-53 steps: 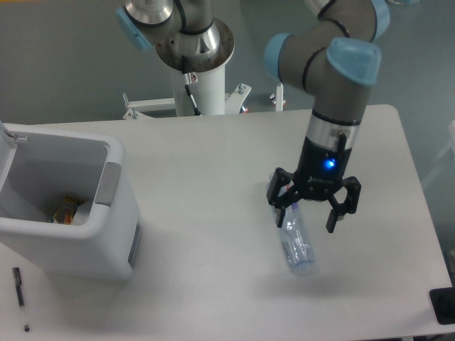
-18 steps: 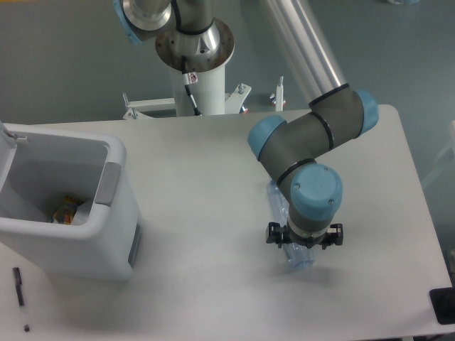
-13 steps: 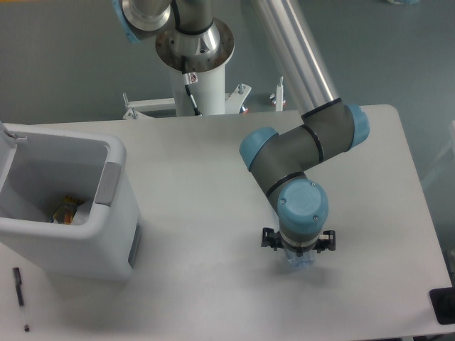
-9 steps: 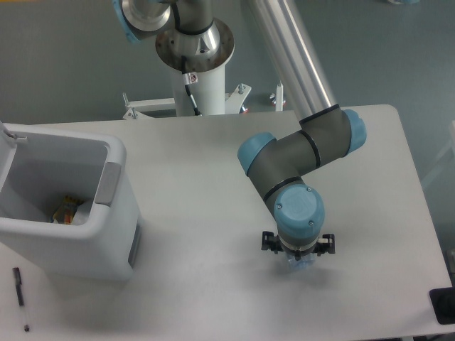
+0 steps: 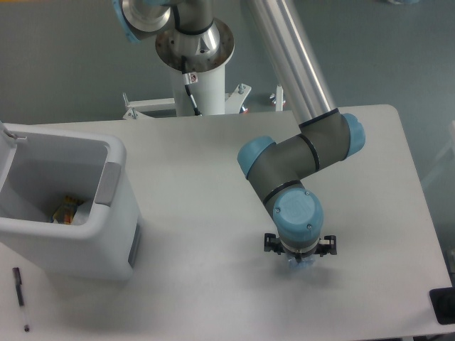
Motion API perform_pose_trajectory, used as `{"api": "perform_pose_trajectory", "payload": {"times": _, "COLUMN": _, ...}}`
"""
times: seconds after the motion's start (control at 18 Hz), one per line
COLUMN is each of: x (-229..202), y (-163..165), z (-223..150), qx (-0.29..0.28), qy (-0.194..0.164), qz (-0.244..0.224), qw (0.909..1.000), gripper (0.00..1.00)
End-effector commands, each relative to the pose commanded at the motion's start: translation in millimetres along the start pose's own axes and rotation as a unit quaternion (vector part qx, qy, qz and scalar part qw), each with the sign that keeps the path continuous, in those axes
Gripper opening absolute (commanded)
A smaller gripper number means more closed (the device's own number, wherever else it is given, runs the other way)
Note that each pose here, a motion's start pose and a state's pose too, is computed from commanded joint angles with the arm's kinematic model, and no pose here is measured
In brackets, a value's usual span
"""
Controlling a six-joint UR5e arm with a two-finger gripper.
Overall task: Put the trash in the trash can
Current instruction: 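Rotate the gripper, lower it and close on the bottle's end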
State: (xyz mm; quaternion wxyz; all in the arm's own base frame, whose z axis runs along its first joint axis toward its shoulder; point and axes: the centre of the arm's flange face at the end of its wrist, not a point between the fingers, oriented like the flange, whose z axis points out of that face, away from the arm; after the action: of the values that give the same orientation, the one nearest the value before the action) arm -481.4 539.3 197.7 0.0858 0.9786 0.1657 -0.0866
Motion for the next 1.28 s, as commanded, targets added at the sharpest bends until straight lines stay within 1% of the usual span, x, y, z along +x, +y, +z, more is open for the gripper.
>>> {"api": "perform_pose_trajectory", "payload": {"times": 0.17, "x": 2, "y": -1, "z": 2, "qx": 0.003, "qy": -0.004, "qz": 0.0, "qw": 1.0, "gripper": 0.96}}
{"api": "perform_pose_trajectory", "payload": {"times": 0.28, "x": 8, "y": -3, "z": 2, "qx": 0.003, "qy": -0.004, "qz": 0.001, "qw": 1.0, "gripper": 0.93}}
{"api": "perform_pose_trajectory", "payload": {"times": 0.44, "x": 20, "y": -7, "z": 4, "qx": 0.001, "qy": -0.005, "qz": 0.003, "qw": 1.0, "gripper": 0.91}}
{"api": "perform_pose_trajectory", "payload": {"times": 0.5, "x": 22, "y": -8, "z": 3, "qx": -0.001, "qy": -0.009, "qz": 0.003, "qw": 1.0, "gripper": 0.85}}
{"api": "perform_pose_trajectory", "payload": {"times": 0.56, "x": 23, "y": -8, "z": 3, "qx": -0.002, "qy": -0.011, "qz": -0.001, "qw": 0.9999, "gripper": 0.76}}
{"api": "perform_pose_trajectory", "payload": {"times": 0.67, "x": 30, "y": -11, "z": 3, "qx": -0.002, "qy": -0.012, "qz": -0.006, "qw": 0.9999, "gripper": 0.64}}
{"api": "perform_pose_trajectory", "payload": {"times": 0.72, "x": 31, "y": -11, "z": 2, "qx": -0.002, "qy": -0.013, "qz": -0.007, "qw": 0.9999, "gripper": 0.61}}
{"api": "perform_pose_trajectory", "payload": {"times": 0.94, "x": 38, "y": -13, "z": -2, "qx": 0.001, "qy": -0.013, "qz": -0.003, "qw": 0.9999, "gripper": 0.59}}
{"api": "perform_pose_trajectory", "payload": {"times": 1.11, "x": 39, "y": -13, "z": -7, "qx": 0.006, "qy": -0.011, "qz": -0.003, "qw": 0.9999, "gripper": 0.47}}
{"api": "perform_pose_trajectory", "payload": {"times": 1.28, "x": 38, "y": -11, "z": -14, "qx": 0.01, "qy": -0.01, "qz": -0.003, "qw": 0.9999, "gripper": 0.45}}
